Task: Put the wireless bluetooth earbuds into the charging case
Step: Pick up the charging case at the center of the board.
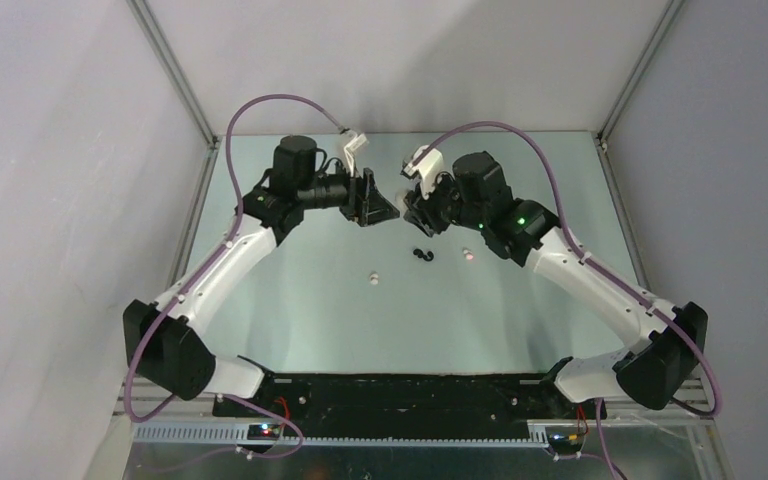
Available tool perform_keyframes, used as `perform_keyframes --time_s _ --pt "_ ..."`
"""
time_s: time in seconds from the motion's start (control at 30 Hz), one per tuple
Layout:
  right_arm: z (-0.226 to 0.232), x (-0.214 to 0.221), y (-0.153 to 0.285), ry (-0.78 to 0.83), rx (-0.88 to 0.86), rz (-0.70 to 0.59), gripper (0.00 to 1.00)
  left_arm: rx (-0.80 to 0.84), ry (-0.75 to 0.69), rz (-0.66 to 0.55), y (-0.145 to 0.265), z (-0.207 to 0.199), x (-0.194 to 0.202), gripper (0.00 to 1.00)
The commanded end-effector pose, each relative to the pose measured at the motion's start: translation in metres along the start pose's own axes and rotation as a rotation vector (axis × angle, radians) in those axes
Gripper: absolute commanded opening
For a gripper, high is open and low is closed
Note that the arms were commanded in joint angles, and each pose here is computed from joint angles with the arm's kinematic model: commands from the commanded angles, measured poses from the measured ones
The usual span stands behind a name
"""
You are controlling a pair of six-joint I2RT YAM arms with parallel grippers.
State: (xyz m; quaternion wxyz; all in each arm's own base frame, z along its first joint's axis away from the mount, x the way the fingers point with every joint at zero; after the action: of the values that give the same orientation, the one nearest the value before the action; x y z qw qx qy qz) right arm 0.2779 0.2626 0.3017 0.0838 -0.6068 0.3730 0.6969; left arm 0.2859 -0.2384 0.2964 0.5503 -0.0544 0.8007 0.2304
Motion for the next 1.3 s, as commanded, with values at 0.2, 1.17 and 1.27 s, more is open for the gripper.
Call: perform_keyframes --time_s 0.2,1.17,1.27 --pt "0.014 -0.027 -0.004 0.035 -0.017 -0.079 0.23 0.082 -0.087 -0.052 0.002 -0.013 -0.02 0.61" --pt "0.02 -0.037 -0.014 0.041 0.043 -0.122 0.19 0.241 -0.059 -0.036 -0.005 -0.02 -0.022 0.49" --pt "0.019 -0.036 -0.014 0.041 0.049 -0.119 0.19 0.269 -0.049 -0.037 -0.004 -0.02 -0.024 0.54"
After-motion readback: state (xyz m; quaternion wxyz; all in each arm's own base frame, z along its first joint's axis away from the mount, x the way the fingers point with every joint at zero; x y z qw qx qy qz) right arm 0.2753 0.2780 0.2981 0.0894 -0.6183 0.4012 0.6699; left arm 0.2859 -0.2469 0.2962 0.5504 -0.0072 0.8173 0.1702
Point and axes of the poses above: each gripper's point midway between its finger pads, its own y axis back along the fingers, its own z axis along the line the jaws close on, x = y × z, the point moved 4 cm from there along y, back along the fingers, and after that the axes turned 9 degrees about -y, right-handed, at the moved point
